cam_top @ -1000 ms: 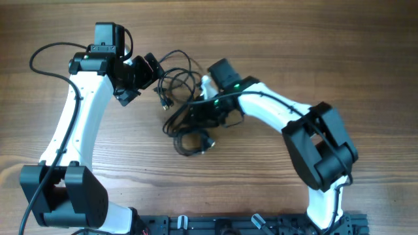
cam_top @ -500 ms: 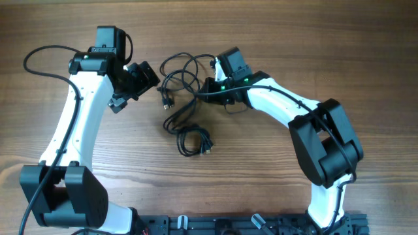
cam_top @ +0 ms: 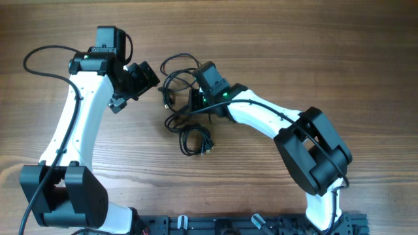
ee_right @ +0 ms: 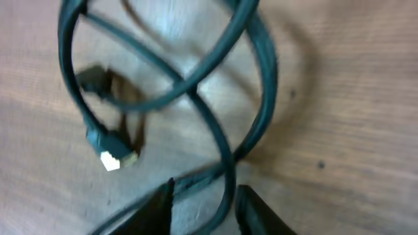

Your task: Untangle cables

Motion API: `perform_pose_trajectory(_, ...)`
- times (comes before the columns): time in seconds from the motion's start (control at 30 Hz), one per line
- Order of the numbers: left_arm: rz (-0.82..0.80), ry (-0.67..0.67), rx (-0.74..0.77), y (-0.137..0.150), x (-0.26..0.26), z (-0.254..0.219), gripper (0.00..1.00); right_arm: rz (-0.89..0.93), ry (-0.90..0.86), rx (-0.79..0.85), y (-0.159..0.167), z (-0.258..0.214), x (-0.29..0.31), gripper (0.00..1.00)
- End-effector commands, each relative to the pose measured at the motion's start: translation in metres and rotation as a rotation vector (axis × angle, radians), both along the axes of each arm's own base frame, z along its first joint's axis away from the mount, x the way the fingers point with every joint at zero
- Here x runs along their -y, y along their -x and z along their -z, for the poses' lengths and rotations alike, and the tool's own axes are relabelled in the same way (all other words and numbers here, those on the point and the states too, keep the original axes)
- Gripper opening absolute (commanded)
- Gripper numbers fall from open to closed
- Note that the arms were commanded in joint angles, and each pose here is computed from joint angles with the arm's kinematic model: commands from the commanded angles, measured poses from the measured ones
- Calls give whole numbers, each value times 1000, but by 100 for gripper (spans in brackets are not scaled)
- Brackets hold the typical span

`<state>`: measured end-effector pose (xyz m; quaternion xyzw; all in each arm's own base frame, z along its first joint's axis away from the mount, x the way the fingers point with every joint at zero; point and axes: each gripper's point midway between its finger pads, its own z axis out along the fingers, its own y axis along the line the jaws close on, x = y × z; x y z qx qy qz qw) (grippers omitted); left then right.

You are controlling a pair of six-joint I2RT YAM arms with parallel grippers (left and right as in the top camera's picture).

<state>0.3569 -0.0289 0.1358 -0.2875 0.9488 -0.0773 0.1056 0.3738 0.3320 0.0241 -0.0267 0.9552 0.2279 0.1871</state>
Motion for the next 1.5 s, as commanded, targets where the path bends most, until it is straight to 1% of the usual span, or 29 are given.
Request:
perform_pose_trajectory(0.0, -13, -16, -14, 1, -4, 5, 100, 58, 61, 20, -9, 22, 9, 37)
perform_pose_trajectory(0.13, -13, -16, -13, 1, -4, 5, 99, 46, 52, -5, -7, 40, 4, 38)
perform_pose_trajectory(0.2, -13, -15, -13, 1, -4, 5, 100, 27, 35, -27, -3, 47, -1, 36)
perform_pose_trajectory(0.23, -13, -16, -13, 1, -4, 5, 100, 25, 35, -31, -2, 49, -1, 29)
perform_pose_trajectory(0.27, -13, -15, -13, 1, -4, 5, 100, 23, 43, -33, -2, 50, 1, 15)
perform_pose_trajectory(0.3, -13, -15, -13, 1, -4, 5, 100, 17, 51, -23, -3, 50, 2, 4)
perform_pose_trajectory(0.37, -13, -15, -14, 1, -4, 5, 100, 23, 53, -4, -10, 44, 8, 4)
perform_pose_trajectory(0.43, -12, -15, -18, 2, -4, 5, 100, 45, 26, 4, -19, 28, 16, 4)
perform_pose_trajectory(0.53, -7, -16, -25, 4, -4, 5, 100, 71, -58, 44, -36, -19, 29, 4)
perform_pose_trajectory(0.63, 20, 5, -26, 4, 1, 5, 100, 38, -194, 137, -50, -91, 39, 4)
perform_pose_trajectory(0.73, 31, 54, -23, 4, 9, 4, 100, -26, -302, 245, -49, -161, 52, 4)
perform_pose_trajectory(0.8, 49, 121, -19, 4, 21, 2, 100, -66, -371, 328, -41, -210, 62, 4)
perform_pose_trajectory(0.9, 168, 262, 14, 2, 48, -7, 100, -83, -416, 410, -32, -254, 75, 4)
perform_pose_trajectory(0.93, 221, 324, 34, 2, 60, -13, 100, -77, -421, 429, -30, -263, 80, 4)
perform_pose_trajectory(1.0, 277, 382, 59, 1, 71, -19, 100, -72, -427, 451, -28, -273, 85, 4)
perform_pose_trajectory(1.07, 335, 435, 93, 0, 81, -26, 100, -60, -437, 442, -28, -275, 86, 4)
perform_pose_trajectory(1.13, 391, 460, 131, -3, 87, -31, 100, -37, -450, 400, -26, -270, 86, 4)
perform_pose_trajectory(1.27, 525, 527, 213, -4, 101, -44, 100, -57, -459, 382, -24, -267, 82, 4)
perform_pose_trajectory(1.37, 754, 668, 334, 9, 127, -68, 100, -56, -459, 379, -25, -265, 82, 4)
perform_pose_trajectory(1.4, 813, 693, 365, 13, 133, -73, 100, -56, -459, 378, -25, -265, 82, 4)
perform_pose_trajectory(1.47, 900, 690, 399, 19, 141, -74, 100, -45, -467, 365, -25, -265, 82, 4)
